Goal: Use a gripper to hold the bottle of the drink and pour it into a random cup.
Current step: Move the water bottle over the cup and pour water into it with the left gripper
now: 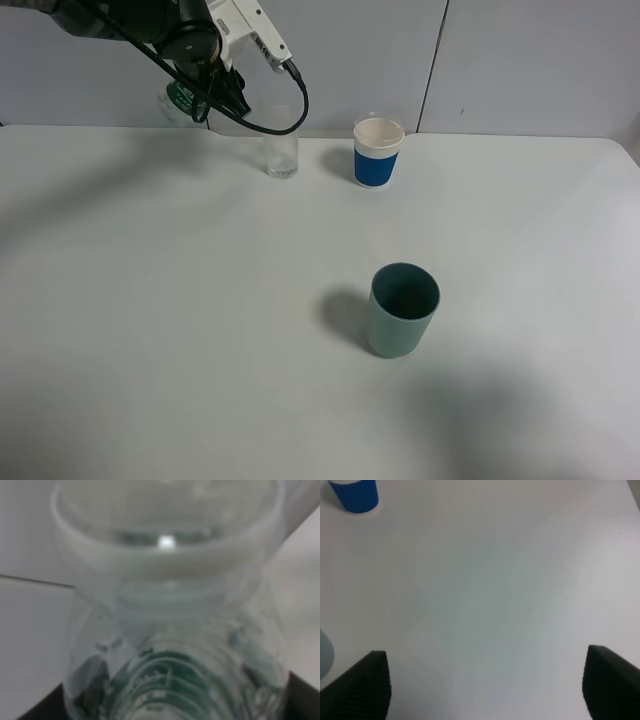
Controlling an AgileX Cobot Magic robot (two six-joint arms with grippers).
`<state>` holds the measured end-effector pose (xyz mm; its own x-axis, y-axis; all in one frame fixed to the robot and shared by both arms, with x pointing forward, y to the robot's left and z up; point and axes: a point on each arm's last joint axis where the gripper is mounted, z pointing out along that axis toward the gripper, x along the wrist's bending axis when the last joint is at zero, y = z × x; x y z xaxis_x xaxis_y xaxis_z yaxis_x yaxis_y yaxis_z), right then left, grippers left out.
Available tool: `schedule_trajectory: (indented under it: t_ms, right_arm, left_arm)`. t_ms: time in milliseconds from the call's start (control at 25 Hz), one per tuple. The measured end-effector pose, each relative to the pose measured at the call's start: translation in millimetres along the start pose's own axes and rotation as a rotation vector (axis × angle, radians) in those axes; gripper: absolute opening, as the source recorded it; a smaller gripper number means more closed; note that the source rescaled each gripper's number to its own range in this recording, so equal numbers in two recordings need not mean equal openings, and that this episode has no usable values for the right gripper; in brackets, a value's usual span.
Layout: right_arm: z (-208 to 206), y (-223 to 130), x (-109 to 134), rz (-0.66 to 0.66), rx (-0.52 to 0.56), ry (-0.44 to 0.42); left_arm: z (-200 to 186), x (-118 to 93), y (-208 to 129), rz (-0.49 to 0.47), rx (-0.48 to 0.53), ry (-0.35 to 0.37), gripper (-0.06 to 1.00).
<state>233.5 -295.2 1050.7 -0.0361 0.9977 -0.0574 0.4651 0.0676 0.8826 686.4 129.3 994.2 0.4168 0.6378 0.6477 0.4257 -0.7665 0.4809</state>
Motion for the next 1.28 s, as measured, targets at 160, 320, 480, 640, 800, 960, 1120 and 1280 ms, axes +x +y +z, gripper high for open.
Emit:
schedule_trajectory:
  t_ms: [160, 320, 480, 640, 800, 960, 1120, 1280]
  right_arm:
    - [0, 0, 0, 0.001, 0.0, 0.0]
    - [0, 0, 0, 0.001, 0.0, 0.0]
    - [0, 0, 0, 0.001, 0.0, 0.0]
    - [0, 0, 0, 0.001, 0.0, 0.0]
    - [0, 0, 0, 0.001, 0.0, 0.0]
    - [0, 0, 0, 0.001, 0.0, 0.0]
    - [0, 0, 0, 0.001, 0.0, 0.0]
    - [0, 0, 0, 0.0, 0.0, -0.001]
  left_arm:
    - [0, 3, -1, 0.038, 0.016, 0.033, 0.03]
    - [0, 5, -1, 0.06, 0.013, 0.059, 0.03]
    - [1, 6, -1, 0.086, 0.014, 0.076, 0.03]
    - [9, 0, -5, 0.122, 0.038, 0.083, 0.03]
    - [19, -8, -11, 0.142, 0.062, 0.073, 0.03]
    - [23, -10, -12, 0.166, 0.065, 0.078, 0.03]
    - [23, -13, -11, 0.196, 0.064, 0.088, 0.03]
    - [23, -12, -10, 0.23, 0.055, 0.106, 0.03]
